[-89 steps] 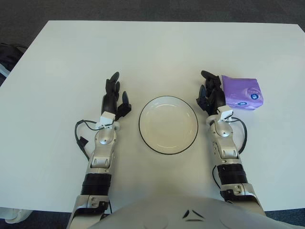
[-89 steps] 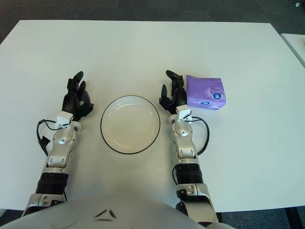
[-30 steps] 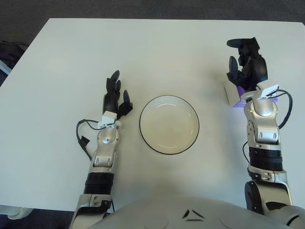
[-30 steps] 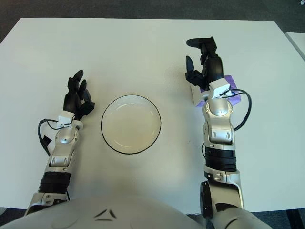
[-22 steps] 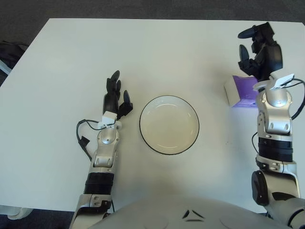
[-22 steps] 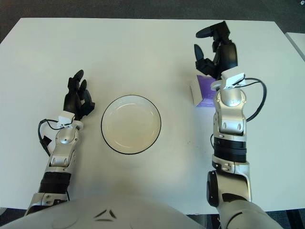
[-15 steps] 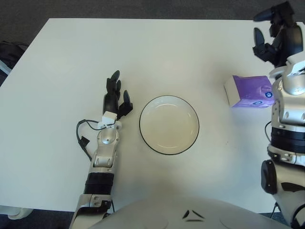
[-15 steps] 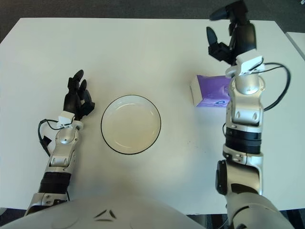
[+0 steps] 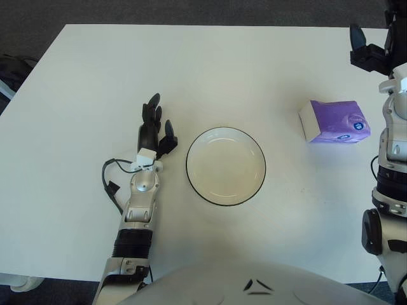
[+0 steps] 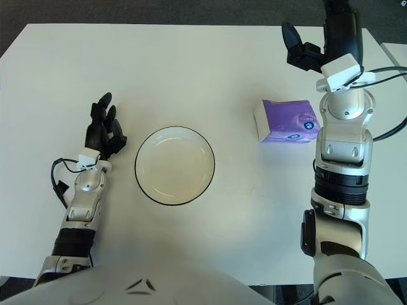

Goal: Put the tissue paper into the plate.

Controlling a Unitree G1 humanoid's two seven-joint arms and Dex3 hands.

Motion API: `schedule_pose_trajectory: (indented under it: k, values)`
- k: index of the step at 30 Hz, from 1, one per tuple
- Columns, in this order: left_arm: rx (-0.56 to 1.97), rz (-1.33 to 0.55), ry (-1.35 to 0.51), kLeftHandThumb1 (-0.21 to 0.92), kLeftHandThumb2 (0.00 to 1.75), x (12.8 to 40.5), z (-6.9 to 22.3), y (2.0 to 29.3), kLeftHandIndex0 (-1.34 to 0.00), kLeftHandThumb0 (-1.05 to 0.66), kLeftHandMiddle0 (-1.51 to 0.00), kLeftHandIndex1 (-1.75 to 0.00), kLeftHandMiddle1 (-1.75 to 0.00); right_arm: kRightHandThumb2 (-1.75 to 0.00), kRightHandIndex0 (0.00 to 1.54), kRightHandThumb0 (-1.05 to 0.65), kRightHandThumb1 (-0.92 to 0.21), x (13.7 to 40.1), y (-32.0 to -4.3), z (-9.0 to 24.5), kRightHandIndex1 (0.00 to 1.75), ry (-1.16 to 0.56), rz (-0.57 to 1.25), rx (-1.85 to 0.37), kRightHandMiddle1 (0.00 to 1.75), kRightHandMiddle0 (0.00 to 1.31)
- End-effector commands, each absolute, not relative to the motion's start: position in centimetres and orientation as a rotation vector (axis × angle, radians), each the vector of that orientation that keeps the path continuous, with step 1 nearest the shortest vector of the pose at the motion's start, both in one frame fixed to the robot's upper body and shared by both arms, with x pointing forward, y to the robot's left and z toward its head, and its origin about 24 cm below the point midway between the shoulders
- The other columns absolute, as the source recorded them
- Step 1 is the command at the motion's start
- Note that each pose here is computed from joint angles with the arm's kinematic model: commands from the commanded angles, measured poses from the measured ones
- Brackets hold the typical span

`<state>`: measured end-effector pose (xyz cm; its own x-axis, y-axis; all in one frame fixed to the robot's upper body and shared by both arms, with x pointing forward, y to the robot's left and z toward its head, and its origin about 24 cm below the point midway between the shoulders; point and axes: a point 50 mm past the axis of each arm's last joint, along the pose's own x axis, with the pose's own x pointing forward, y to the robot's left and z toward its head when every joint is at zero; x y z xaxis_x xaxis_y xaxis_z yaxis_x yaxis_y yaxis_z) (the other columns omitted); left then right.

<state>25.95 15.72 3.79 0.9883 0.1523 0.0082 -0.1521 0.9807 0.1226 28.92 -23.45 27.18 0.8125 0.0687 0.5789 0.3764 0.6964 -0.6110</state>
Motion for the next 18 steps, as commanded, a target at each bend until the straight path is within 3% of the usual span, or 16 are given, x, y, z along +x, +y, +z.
schedule_pose_trajectory:
  k: [1,6,10,13,14,17,18]
  values:
    - [0.12,0.145,0.149,0.92,0.91,24.7,1.0,15.7,0.0,-0.74,-0.29,-0.51,0.0,-0.59,0.35,-0.72,-0.92,28.6,-24.4,27.8,0.0,-0.489,-0.164,-0.953,0.76,0.0]
    - [0.122,0.143,0.15,0.92,0.91,24.8,1.0,15.7,0.0,-0.75,-0.28,-0.52,0.0,-0.5,0.32,-0.82,-0.92,28.6,-24.8,28.1,0.0,-0.344,-0.069,-1.131,0.75,0.0]
    - [0.122,0.141,0.151,0.92,0.91,24.9,1.0,15.7,0.0,-0.75,-0.28,-0.52,0.0,-0.45,0.25,-0.95,-0.92,28.9,-24.6,27.6,0.0,-0.286,0.005,-1.261,0.65,0.0]
    - [0.125,0.14,0.149,0.92,0.91,24.9,1.0,15.8,0.0,-0.75,-0.29,-0.52,0.0,-0.39,0.12,-1.01,-0.92,28.5,-23.9,27.4,0.01,-0.26,0.055,-1.374,0.34,0.0]
    - [0.127,0.139,0.148,0.92,0.91,25.0,1.1,15.8,0.0,-0.74,-0.29,-0.52,0.0,-0.28,0.06,-1.02,-0.92,28.2,-23.5,27.4,0.0,-0.258,0.061,-1.408,0.18,0.0]
    - [0.13,0.137,0.148,0.92,0.91,25.0,1.1,15.8,0.0,-0.74,-0.29,-0.52,0.0,-0.23,0.02,-0.96,-0.87,27.9,-23.3,26.8,0.0,-0.232,0.059,-1.482,0.07,0.0]
    - [0.132,0.136,0.148,0.92,0.91,25.0,1.1,15.8,0.0,-0.74,-0.29,-0.52,0.0,-0.33,0.01,-0.92,-0.78,28.0,-23.5,26.3,0.0,-0.211,0.053,-1.517,0.05,0.0]
